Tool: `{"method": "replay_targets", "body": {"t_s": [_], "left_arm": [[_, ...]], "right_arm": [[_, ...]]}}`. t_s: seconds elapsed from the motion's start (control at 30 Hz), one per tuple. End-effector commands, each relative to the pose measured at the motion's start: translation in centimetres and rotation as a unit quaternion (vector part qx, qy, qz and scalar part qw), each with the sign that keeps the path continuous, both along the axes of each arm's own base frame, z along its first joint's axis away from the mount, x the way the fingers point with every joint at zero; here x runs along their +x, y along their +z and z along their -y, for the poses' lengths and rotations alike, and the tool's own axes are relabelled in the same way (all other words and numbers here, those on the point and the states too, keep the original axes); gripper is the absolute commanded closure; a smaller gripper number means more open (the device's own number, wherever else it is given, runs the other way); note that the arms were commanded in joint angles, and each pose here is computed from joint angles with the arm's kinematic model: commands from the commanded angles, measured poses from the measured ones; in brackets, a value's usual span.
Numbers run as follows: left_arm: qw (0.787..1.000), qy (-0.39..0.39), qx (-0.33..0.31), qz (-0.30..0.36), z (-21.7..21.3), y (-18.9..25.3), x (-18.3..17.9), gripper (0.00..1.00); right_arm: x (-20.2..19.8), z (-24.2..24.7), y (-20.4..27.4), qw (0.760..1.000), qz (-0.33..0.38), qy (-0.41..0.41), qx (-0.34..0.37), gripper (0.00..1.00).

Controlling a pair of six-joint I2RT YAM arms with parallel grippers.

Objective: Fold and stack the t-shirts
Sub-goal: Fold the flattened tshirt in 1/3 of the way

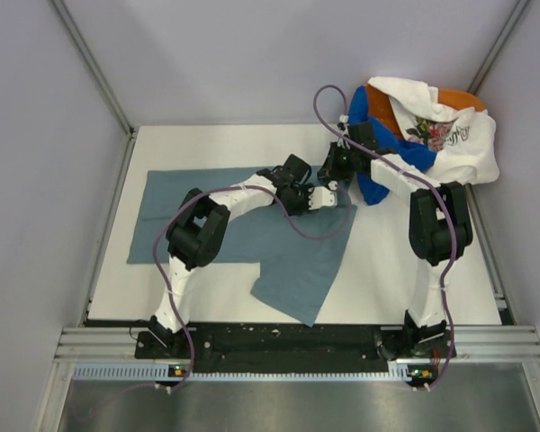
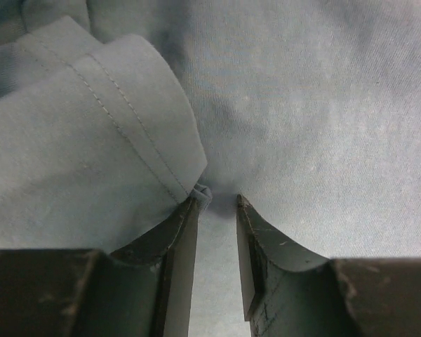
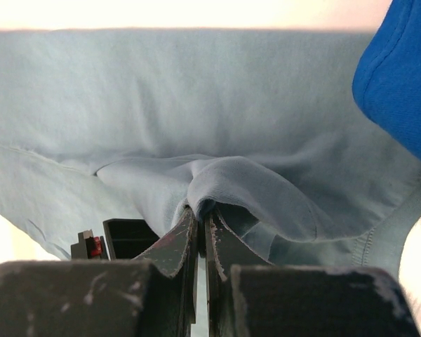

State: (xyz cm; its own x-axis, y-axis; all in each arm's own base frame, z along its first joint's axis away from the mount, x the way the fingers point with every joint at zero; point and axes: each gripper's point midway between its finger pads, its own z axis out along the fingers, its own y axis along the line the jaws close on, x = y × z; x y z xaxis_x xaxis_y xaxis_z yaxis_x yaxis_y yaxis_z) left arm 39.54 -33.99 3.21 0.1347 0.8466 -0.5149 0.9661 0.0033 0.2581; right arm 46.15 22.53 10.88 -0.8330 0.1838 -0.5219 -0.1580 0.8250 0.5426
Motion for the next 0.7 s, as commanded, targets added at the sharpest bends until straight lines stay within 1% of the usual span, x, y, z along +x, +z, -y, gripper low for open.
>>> {"method": "replay_targets", "body": {"t_s": [0.0,0.13,0.23,0.27,0.3,0.33,0.47,0.67], "left_arm": [[1.0,0.008,0.007,0.011,0.4,0.0,0.9,0.67],[0.999,0.016,0.014,0.026,0.3,-0.1,1.6,0.69],[0.999,0.028,0.021,0.037,0.1,-0.1,2.3,0.77],[0.999,0.029,0.021,0.038,0.1,-0.1,2.4,0.83],[0.999,0.03,0.022,0.04,0.1,0.0,2.4,0.97],[0.998,0.031,0.023,0.042,0.0,0.1,2.5,1.0],[0.998,0.034,0.026,0.048,-0.3,0.4,2.5,1.0],[0.997,0.037,0.005,0.067,-0.7,3.1,1.8,1.0]], "right_arm": [[0.9,0.2,3.0,0.999,0.043,0.002,-0.004,1.0],[0.8,0.1,3.3,0.999,0.046,0.005,-0.003,1.0],[0.7,0.0,3.3,0.999,0.046,0.008,-0.004,1.0],[0.6,0.0,3.4,0.999,0.047,0.01,-0.004,1.0],[0.6,0.0,3.5,0.999,0.05,0.011,-0.005,1.0],[0.5,-0.2,3.4,0.999,0.049,0.012,-0.005,1.0],[0.3,-0.1,3.6,0.999,0.05,0.014,-0.006,1.0],[-0.1,0.4,4.3,0.998,0.059,0.013,-0.014,1.0]]}}
